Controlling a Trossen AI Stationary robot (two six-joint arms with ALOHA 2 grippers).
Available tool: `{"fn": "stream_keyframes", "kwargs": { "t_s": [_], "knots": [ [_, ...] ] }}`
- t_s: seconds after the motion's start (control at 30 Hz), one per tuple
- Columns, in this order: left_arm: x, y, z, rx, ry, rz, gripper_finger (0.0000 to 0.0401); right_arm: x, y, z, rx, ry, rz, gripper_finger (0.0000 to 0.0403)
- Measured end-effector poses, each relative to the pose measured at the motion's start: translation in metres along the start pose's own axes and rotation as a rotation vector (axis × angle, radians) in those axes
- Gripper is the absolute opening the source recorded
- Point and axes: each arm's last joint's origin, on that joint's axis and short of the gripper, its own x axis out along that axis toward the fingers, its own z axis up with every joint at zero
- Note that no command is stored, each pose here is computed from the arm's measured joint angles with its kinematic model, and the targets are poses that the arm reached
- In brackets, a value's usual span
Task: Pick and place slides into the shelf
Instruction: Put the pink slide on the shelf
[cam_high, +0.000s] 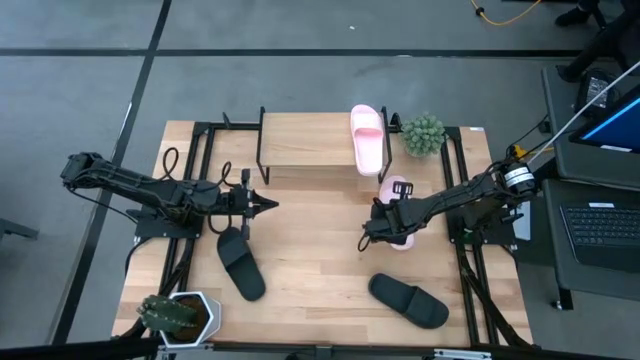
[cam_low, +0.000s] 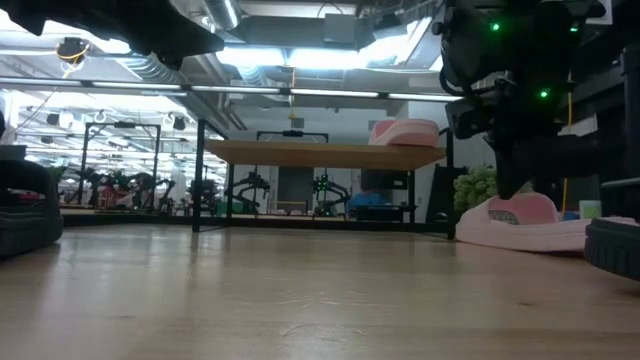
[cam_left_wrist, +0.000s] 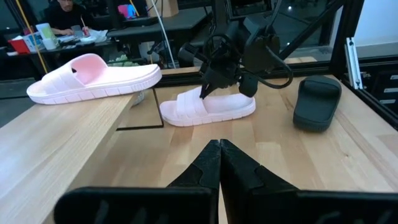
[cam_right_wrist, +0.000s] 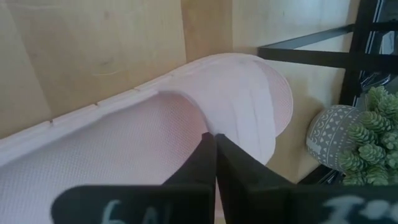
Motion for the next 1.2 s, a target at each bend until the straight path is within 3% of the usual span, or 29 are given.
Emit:
{"fn": "stream_keyframes", "kwargs": {
  "t_s": [0.4, 0.93, 1.2],
  "knots": [
    [0.0000, 0.0000, 0.0000, 0.000, 0.000, 0.000, 0.0000, -0.0001, 0.0001, 0.0001, 0.012, -0.001, 0.003, 0.0005],
    [0.0000, -0.0001, -0.0023, 0.008, 0.023, -0.001, 0.0000, -0.0001, -0.0002, -0.0006, 0.045, 0.005, 0.000, 0.0119],
    [0.0000, -0.0001, -0.0023, 0.008, 0.023, -0.001, 0.0000, 0.0002, -0.0006, -0.0004, 0.020, 0.006, 0.000, 0.0121]
  ]
}}
